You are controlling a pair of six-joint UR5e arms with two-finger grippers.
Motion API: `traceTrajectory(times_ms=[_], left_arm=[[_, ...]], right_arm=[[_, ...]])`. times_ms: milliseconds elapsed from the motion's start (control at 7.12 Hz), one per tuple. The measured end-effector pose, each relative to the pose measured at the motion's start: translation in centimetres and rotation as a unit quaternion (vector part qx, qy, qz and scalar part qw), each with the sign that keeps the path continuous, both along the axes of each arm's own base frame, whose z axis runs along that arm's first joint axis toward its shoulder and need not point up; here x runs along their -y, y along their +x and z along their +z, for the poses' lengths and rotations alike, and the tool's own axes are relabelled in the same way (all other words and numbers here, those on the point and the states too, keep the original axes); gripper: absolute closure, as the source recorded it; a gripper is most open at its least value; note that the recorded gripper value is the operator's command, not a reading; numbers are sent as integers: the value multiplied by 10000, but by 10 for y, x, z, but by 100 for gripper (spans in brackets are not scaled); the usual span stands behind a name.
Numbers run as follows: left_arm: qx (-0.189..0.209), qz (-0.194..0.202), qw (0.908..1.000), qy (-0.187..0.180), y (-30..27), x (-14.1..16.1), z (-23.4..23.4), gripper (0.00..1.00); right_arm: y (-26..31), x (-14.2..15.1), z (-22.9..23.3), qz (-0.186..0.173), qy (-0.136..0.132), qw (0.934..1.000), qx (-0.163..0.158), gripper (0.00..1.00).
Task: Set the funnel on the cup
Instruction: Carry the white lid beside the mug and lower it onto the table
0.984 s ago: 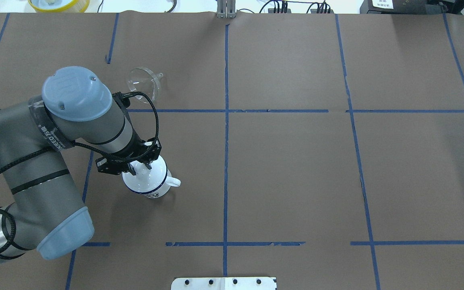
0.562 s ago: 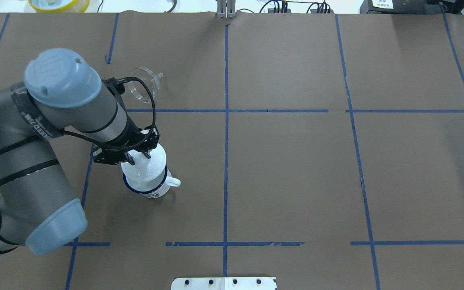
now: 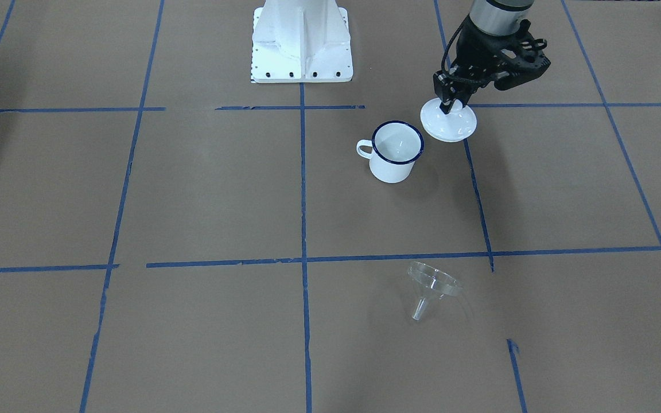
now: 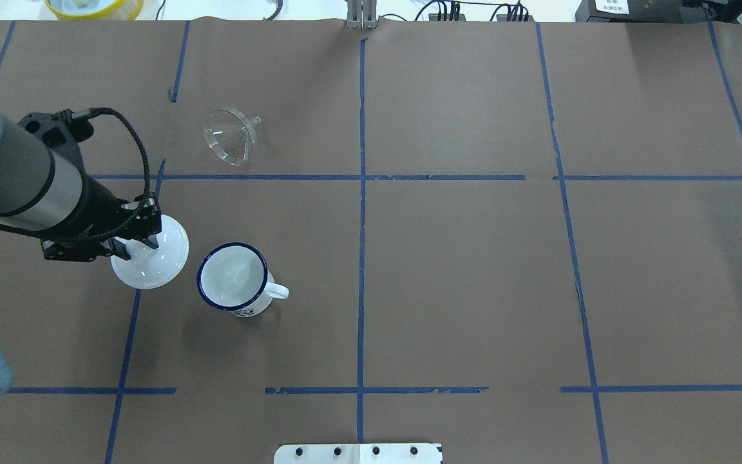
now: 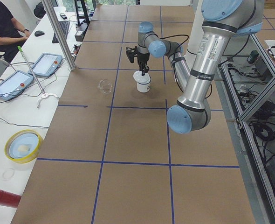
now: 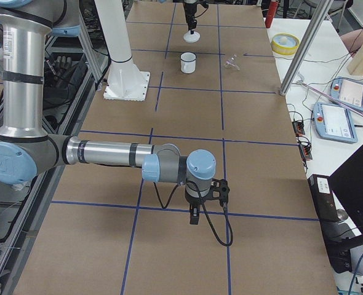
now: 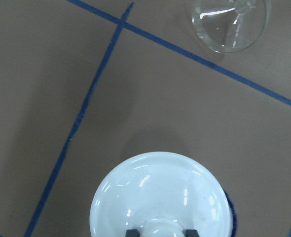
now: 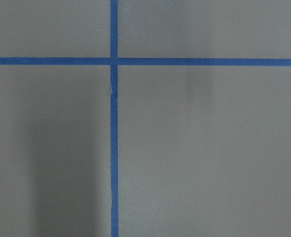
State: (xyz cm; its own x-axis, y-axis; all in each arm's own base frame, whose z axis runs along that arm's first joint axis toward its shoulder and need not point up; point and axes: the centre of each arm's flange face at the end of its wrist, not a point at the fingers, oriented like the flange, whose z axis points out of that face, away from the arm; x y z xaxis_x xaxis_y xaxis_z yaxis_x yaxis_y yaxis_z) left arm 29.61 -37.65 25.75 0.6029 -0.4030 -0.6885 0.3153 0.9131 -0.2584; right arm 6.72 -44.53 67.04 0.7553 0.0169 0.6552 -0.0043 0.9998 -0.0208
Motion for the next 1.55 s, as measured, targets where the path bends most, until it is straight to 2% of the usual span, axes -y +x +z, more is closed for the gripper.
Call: traceTrajectory(times_ms=[281, 703, 1124, 1546], left_arm=[[16, 65, 10000, -7, -1, -7, 55, 100], [-61, 150, 9997, -182, 43, -1, 110, 100], [-86, 354, 9986, -381, 85, -15, 122, 100], [-37, 492, 9976, -489, 103, -33, 126, 100]], right_arm=[[0, 0, 0, 0, -2, 10000, 0, 0], [0, 0, 0, 0, -2, 10000, 0, 0], [0, 0, 0, 0, 3, 10000, 0, 0], [0, 0, 0, 0, 2, 10000, 0, 0]])
